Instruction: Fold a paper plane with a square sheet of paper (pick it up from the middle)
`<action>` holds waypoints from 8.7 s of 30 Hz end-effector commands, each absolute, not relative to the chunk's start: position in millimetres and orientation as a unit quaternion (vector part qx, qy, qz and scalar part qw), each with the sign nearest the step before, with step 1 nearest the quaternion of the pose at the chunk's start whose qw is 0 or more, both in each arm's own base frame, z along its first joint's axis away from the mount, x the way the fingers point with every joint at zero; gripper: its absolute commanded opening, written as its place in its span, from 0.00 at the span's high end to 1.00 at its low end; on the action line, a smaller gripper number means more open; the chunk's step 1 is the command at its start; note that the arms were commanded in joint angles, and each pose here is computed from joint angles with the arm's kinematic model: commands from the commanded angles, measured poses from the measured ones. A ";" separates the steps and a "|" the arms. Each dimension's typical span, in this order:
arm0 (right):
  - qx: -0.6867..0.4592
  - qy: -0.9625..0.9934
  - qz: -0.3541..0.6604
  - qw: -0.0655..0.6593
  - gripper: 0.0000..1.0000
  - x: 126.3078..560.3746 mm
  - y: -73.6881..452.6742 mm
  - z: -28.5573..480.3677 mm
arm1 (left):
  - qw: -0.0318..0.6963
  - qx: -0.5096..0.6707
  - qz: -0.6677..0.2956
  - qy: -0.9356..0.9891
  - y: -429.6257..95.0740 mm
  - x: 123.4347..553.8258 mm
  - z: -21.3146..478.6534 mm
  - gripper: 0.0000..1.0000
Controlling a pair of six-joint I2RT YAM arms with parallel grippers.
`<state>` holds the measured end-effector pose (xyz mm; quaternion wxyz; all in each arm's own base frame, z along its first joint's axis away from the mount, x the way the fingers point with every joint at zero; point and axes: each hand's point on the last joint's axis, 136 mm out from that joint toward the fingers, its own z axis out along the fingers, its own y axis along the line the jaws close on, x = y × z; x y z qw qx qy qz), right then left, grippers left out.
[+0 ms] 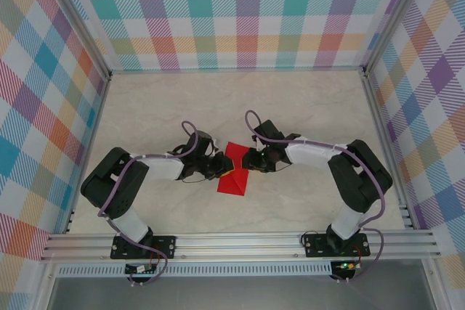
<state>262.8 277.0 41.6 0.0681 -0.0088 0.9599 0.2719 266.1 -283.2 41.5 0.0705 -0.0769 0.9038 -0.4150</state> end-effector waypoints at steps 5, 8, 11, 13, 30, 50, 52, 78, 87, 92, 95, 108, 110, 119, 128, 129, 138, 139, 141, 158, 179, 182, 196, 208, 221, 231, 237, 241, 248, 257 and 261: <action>0.023 0.963 0.210 0.164 0.23 281.6 240.5 90.2 | 0.094 -0.040 -0.379 0.920 -282.8 270.8 56.5 0.92; 0.024 0.961 0.189 0.199 0.11 284.1 226.3 101.7 | 0.117 -0.020 -0.349 0.930 -274.5 272.5 76.0 0.92; 0.031 0.957 0.176 0.227 0.02 284.9 214.7 110.5 | 0.148 0.006 -0.279 0.949 -253.7 270.4 99.0 0.92; 0.040 0.954 0.168 0.245 0.00 286.5 207.2 115.6 | 0.174 0.019 -0.229 0.958 -235.7 271.5 117.1 0.92; 0.155 0.944 0.072 0.281 0.00 282.5 148.5 110.8 | 0.299 0.022 0.184 0.936 -121.9 313.6 182.2 0.92; 0.250 0.938 0.027 0.237 0.00 268.3 103.1 87.5 | 0.206 0.151 0.241 0.936 -239.4 309.6 41.6 0.91; 0.258 0.937 0.024 0.235 0.00 266.7 99.4 86.3 | 0.192 0.155 0.219 0.944 -249.2 303.5 31.4 0.88; 0.133 0.956 0.179 0.192 0.03 300.9 184.3 105.8 | 0.236 -0.027 -0.189 0.953 -229.7 284.2 158.3 0.30; -0.024 0.948 0.284 0.139 0.27 282.9 313.4 111.0 | 0.214 -0.219 -0.153 0.940 -111.0 284.1 108.4 0.16; -0.079 0.944 0.302 0.111 0.43 267.1 373.0 97.6 | 0.195 -0.275 -0.149 0.930 -79.7 276.0 82.4 0.15; -0.098 0.944 0.302 0.094 0.44 262.2 397.7 86.2 | 0.192 -0.295 -0.147 0.924 -69.4 272.1 76.4 0.15; -0.174 0.948 0.261 0.049 0.44 262.1 430.2 30.7 | 0.184 -0.310 -0.146 0.921 -60.9 265.7 71.0 0.15; -0.203 0.946 0.251 0.037 0.44 256.7 426.5 21.7 | 0.184 -0.310 -0.148 0.921 -61.5 266.2 71.1 0.15; -0.336 0.920 0.201 0.014 0.44 222.8 381.0 -3.7 | 0.177 -0.288 -0.171 0.926 -71.5 268.4 73.7 0.13; -0.391 0.888 0.238 0.052 0.43 207.7 368.6 41.4 | 0.172 -0.263 -0.229 0.922 -92.5 272.7 80.3 0.13; -0.375 0.890 0.251 0.064 0.42 210.5 372.2 53.8 | 0.173 -0.260 -0.235 0.920 -94.5 274.1 81.9 0.13; -0.066 0.957 0.271 0.077 0.38 238.0 321.4 80.4 | 0.170 -0.204 -0.315 0.911 -138.9 276.2 99.5 0.23; -0.047 0.959 0.270 0.068 0.38 234.9 315.1 77.6 | 0.170 -0.195 -0.323 0.910 -145.8 276.8 101.9 0.26; -0.021 0.962 0.267 0.055 0.38 228.2 306.1 74.7 | 0.165 -0.178 -0.334 0.911 -159.2 274.8 104.4 0.31; 0.051 0.953 0.297 -0.026 0.40 202.7 296.3 48.3 | 0.109 -0.112 -0.374 0.914 -249.4 289.8 79.4 0.60; 0.068 0.951 0.299 -0.044 0.43 202.5 298.5 38.7 | 0.080 -0.131 -0.266 0.952 -230.8 299.4 16.6 0.66; 0.068 0.950 0.300 -0.047 0.43 202.3 299.9 37.4 | 0.078 -0.132 -0.262 0.953 -229.1 298.3 13.8 0.66; 0.072 0.944 0.322 -0.031 0.69 207.0 303.8 50.3 | 0.072 -0.129 -0.267 0.952 -230.5 295.4 14.3 0.66; 0.076 0.940 0.332 -0.015 0.89 216.0 309.9 61.2 | 0.074 -0.111 -0.306 0.943 -242.4 294.2 33.4 0.66; 0.064 0.938 0.340 -0.025 0.93 225.5 326.0 60.5 | 0.075 -0.101 -0.328 0.936 -244.8 285.2 43.3 0.65; 0.055 0.940 0.335 -0.032 0.93 232.5 337.5 52.4 | 0.096 -0.107 -0.318 0.937 -239.7 290.5 53.9 0.65; 0.050 0.942 0.331 -0.034 0.93 234.8 342.0 47.4 | 0.157 -0.134 -0.271 0.940 -218.4 308.2 62.6 0.65; 0.048 0.943 0.329 -0.035 0.93 236.0 343.8 45.7 | 0.158 -0.141 -0.272 0.939 -220.8 318.2 56.4 0.68; 0.043 0.945 0.321 -0.032 0.93 237.4 344.2 44.6 | 0.138 -0.141 -0.269 0.943 -226.9 322.5 37.1 0.73; 0.034 0.945 0.324 -0.034 0.93 238.6 350.2 40.6 | 0.117 -0.135 -0.266 0.947 -227.7 315.4 25.5 0.74; 0.027 0.945 0.323 -0.035 0.93 239.0 354.0 38.0 | 0.111 -0.134 -0.266 0.948 -227.7 313.2 23.1 0.75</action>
